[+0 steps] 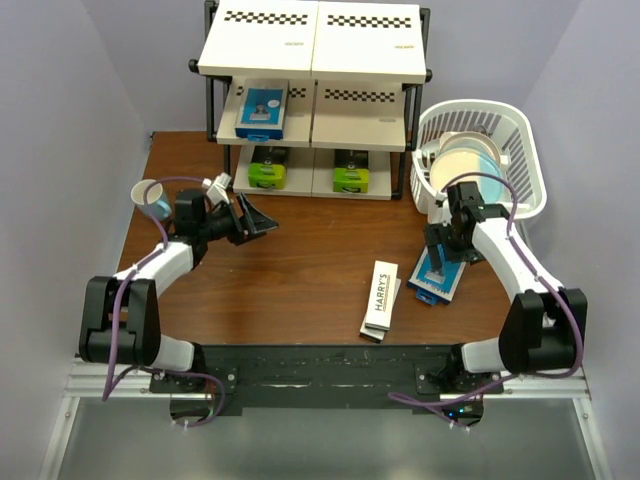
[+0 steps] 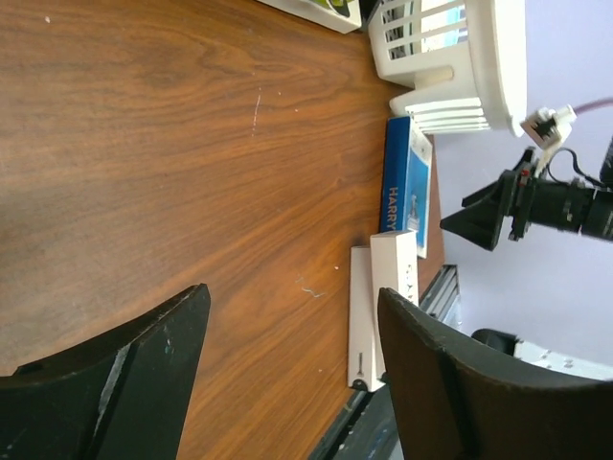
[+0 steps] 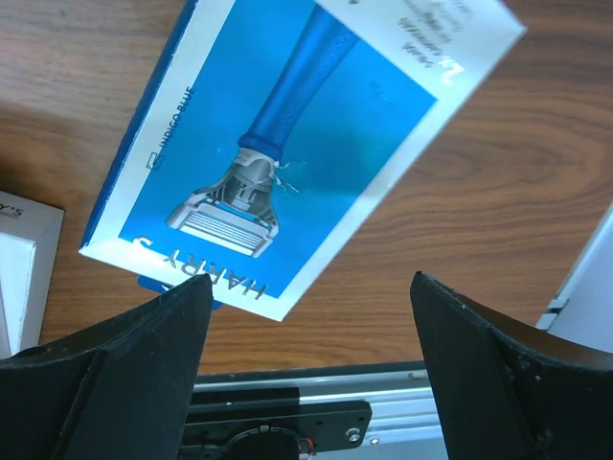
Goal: Place and organize the shaving razors onto the shelf
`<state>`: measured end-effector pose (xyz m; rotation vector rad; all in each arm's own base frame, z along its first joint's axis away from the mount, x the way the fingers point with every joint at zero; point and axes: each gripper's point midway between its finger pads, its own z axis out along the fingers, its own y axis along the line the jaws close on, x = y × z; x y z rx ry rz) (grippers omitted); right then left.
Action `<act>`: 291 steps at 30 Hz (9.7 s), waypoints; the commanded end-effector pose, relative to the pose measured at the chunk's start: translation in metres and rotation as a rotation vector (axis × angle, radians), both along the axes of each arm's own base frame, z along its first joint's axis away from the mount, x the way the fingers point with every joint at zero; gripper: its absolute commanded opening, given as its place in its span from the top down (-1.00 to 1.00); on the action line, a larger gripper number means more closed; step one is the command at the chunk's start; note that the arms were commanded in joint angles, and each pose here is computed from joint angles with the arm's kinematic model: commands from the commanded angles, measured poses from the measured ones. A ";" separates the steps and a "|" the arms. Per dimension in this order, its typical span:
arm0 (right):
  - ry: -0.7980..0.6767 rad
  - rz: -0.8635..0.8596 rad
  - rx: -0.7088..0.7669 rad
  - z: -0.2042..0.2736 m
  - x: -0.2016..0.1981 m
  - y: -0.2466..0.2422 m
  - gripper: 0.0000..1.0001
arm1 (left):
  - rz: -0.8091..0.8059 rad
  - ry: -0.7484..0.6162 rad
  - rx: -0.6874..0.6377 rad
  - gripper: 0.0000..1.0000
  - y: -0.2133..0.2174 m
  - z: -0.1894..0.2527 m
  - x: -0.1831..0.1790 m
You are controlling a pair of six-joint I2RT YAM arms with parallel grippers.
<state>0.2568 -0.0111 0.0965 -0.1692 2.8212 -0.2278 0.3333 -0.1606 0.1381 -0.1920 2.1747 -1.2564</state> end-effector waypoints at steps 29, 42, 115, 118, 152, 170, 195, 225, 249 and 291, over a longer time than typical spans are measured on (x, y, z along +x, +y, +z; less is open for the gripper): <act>0.299 0.579 0.347 -0.072 -0.015 0.223 -0.61 | 0.122 -0.247 0.074 -0.43 0.055 0.046 -0.004; 0.392 1.072 0.291 -0.088 -0.071 0.349 -0.60 | 0.249 -0.324 0.172 -0.42 0.093 0.088 -0.001; 0.369 0.609 0.683 -0.039 0.002 0.343 -0.47 | -0.300 0.292 -0.065 -0.12 -0.043 -0.090 -0.155; 0.380 0.587 0.695 -0.043 0.005 0.346 -0.47 | -0.272 0.281 -0.055 -0.06 -0.046 -0.094 -0.140; 0.457 0.439 0.835 -0.056 -0.008 0.367 -0.46 | -0.164 0.024 -0.051 1.00 -0.049 -0.079 -0.093; -0.052 0.605 0.551 0.083 0.017 0.195 -0.54 | -0.456 -0.623 -0.256 1.00 -0.071 0.099 -0.100; -0.183 0.514 0.435 0.089 0.011 0.134 -0.57 | -0.310 -0.773 -0.409 1.00 -0.147 0.247 0.013; -0.121 0.374 0.470 0.064 0.022 0.109 -0.59 | -0.073 -0.421 -0.336 1.00 -0.204 0.144 0.165; -0.134 0.378 0.490 0.067 0.047 0.115 -0.59 | -0.087 -0.387 -0.332 0.11 -0.190 0.143 0.150; -0.057 1.920 0.398 -0.015 -0.105 0.240 -0.96 | -0.114 -0.396 0.337 -0.38 0.036 0.045 -0.034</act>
